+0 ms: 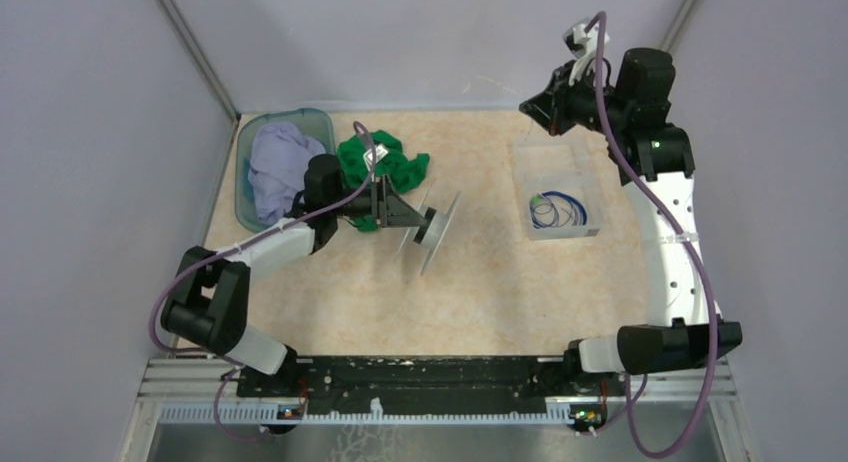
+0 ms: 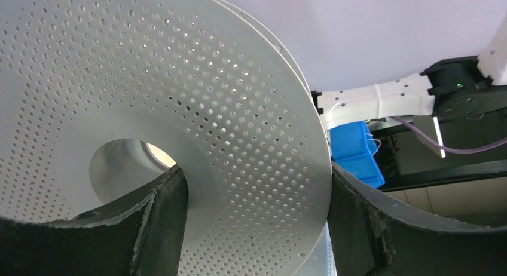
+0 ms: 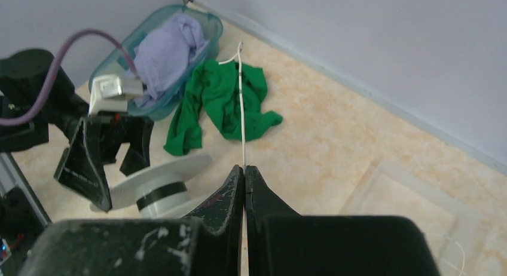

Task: Wrap the cables
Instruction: Place the cable reel at the center of the board.

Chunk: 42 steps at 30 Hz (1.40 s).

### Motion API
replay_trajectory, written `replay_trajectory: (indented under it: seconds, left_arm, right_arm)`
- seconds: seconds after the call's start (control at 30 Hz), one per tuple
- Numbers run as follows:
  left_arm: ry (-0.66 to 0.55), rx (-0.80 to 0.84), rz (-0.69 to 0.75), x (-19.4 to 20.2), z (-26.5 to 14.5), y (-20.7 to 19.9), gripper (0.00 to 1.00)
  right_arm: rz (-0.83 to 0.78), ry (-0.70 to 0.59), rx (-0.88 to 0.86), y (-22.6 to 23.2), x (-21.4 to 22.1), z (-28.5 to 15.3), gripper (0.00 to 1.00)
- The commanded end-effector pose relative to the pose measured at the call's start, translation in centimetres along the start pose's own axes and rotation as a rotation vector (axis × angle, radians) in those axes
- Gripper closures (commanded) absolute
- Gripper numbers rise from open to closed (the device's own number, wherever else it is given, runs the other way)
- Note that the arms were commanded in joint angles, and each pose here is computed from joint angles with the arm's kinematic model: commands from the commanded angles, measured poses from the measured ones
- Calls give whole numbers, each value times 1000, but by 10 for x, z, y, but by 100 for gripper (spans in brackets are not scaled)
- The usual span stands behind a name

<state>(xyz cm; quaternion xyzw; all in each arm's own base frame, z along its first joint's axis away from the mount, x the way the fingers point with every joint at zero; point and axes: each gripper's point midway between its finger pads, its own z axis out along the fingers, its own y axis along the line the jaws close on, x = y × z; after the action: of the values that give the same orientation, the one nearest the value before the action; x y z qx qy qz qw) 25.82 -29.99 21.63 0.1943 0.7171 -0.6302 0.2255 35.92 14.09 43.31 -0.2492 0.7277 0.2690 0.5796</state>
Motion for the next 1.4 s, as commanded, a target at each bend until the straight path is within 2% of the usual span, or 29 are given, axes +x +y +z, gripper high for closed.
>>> replay_trajectory:
  seconds: [0.0, 0.17, 0.57, 0.67, 0.9, 1.0, 1.37]
  left_arm:
    - [-47, 116, 39, -17, -3, -24, 99]
    - [-52, 137, -48, -19, -4, -10, 96]
    - [-18, 195, -147, -23, 2, 19, 83]
    - [-7, 197, -156, -24, 3, 26, 78]
    - [7, 188, -175, -25, 2, 41, 47]
    - [10, 180, -173, -27, 0, 46, 38]
    - [31, 80, -90, -28, 1, 62, 32]
  right_arm:
    - [-107, -22, -55, 19, 8, -10, 100]
    - [-95, 2, -73, 20, 22, -8, 100]
    - [-69, 23, -113, 28, 33, -5, 100]
    - [-64, 37, -119, 29, 39, -3, 100]
    - [-83, 91, -153, 34, 63, 2, 100]
    - [-91, 119, -181, 37, 75, 2, 100]
    - [-146, 231, -282, 60, 118, -6, 100]
